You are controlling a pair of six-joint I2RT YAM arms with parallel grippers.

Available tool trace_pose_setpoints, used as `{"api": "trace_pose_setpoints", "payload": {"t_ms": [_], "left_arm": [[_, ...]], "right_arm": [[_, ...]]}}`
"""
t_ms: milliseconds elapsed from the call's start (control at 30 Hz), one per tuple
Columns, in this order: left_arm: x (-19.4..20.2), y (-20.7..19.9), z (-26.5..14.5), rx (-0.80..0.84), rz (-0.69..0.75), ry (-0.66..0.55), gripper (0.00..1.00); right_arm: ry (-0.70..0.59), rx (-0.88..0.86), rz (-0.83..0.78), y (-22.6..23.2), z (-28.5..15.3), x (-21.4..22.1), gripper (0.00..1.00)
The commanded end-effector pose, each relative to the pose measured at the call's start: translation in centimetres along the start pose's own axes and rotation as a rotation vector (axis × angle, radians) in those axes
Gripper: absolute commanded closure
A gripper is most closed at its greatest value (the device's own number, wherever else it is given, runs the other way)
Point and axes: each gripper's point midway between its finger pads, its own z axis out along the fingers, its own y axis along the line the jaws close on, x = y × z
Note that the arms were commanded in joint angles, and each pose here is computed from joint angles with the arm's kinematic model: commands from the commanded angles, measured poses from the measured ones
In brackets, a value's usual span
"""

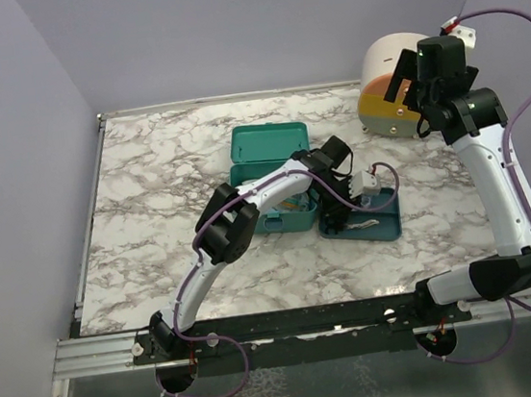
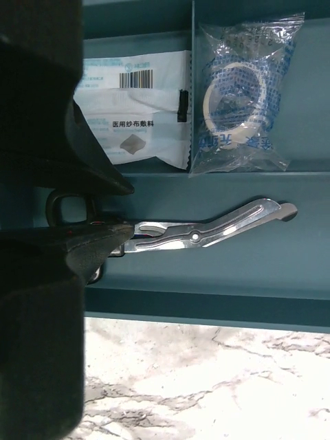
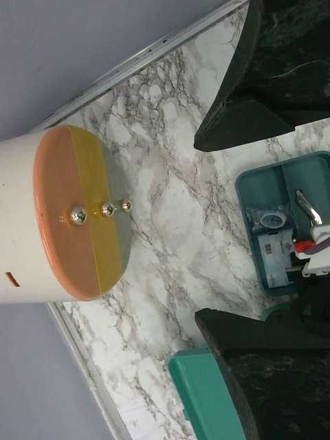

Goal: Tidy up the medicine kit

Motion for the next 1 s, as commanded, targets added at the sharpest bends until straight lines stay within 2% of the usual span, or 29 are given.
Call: {"api": "trace_pose_setpoints", "payload": {"t_ms": [0, 367, 567, 967], "left_arm": [[-1.0, 1.0, 0.3, -0.023, 0.026, -0.013, 0.74], [-3.2, -0.1, -2.1, -0.021, 0.054, -0.038, 0.74], [-2.0, 0.4, -1.5, -0.033, 0.058, -0.005, 0.74], [-3.6, 1.8, -2.0, -0.086, 0.098, -0.021, 0.73]], "right_arm": [[0.027, -0.036, -0.008, 0.3, -0.4, 0.5, 0.0], [0.041, -0.046, -0.014, 0.5, 0.6, 1.3, 0.0], [0.048, -0.051, -0.004, 0.6, 0.8, 1.6, 0.0], [0.029, -0.034, 0.015, -0.1, 0.6, 0.9, 0.0]]}}
